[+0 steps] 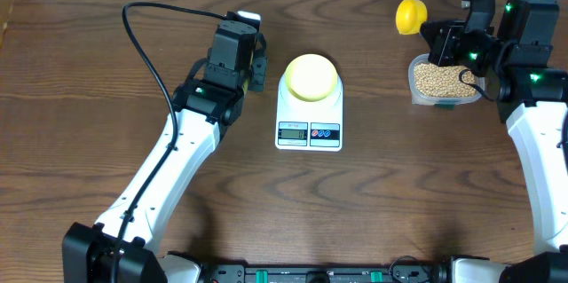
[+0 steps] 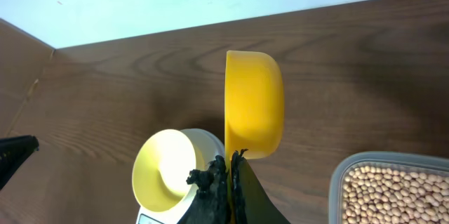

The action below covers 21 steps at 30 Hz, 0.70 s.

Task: Scoop item into bowl and weigh 50g on scale
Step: 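Withdraw the left gripper from the scale to the left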

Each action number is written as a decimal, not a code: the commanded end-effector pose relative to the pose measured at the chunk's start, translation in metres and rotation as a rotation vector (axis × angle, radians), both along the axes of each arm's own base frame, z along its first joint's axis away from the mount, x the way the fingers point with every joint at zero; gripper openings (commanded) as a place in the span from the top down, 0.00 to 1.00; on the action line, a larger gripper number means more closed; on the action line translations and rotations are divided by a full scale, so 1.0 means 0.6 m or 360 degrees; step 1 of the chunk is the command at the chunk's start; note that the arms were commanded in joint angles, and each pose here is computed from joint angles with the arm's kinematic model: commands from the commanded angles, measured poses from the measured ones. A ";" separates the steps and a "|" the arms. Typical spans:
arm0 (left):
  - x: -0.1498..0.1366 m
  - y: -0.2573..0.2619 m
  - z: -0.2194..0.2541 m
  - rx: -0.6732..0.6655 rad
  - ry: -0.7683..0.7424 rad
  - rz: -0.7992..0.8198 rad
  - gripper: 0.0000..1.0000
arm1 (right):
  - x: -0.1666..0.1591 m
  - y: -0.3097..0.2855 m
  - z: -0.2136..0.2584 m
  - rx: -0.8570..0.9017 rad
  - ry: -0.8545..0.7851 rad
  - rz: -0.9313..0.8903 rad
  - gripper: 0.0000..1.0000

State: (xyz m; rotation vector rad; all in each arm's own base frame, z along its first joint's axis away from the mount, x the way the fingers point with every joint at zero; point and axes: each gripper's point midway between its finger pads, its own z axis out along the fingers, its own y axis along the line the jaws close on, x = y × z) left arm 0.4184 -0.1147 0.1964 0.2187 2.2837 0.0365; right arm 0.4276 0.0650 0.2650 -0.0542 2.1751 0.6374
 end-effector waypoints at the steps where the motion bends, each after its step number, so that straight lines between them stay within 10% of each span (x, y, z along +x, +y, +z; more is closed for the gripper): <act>1: 0.001 0.004 0.000 0.0001 -0.0005 0.0013 0.92 | 0.005 -0.005 0.016 -0.0037 -0.0052 -0.0011 0.99; 9: -0.002 0.004 -0.003 0.0005 0.0012 0.0010 0.77 | 0.004 -0.005 0.015 -0.0055 -0.0057 0.0000 0.99; 11: -0.002 0.004 -0.003 0.0005 0.0012 0.0010 0.62 | 0.004 -0.005 0.015 -0.0055 -0.0056 0.0000 0.99; 14: -0.003 0.004 -0.004 0.0007 0.0015 0.0009 0.02 | 0.004 -0.005 0.015 -0.0055 -0.0056 0.0000 0.99; 21: -0.038 -0.016 -0.035 0.0009 0.0199 -0.0187 0.02 | 0.003 -0.005 0.014 -0.0054 -0.0054 0.0000 0.99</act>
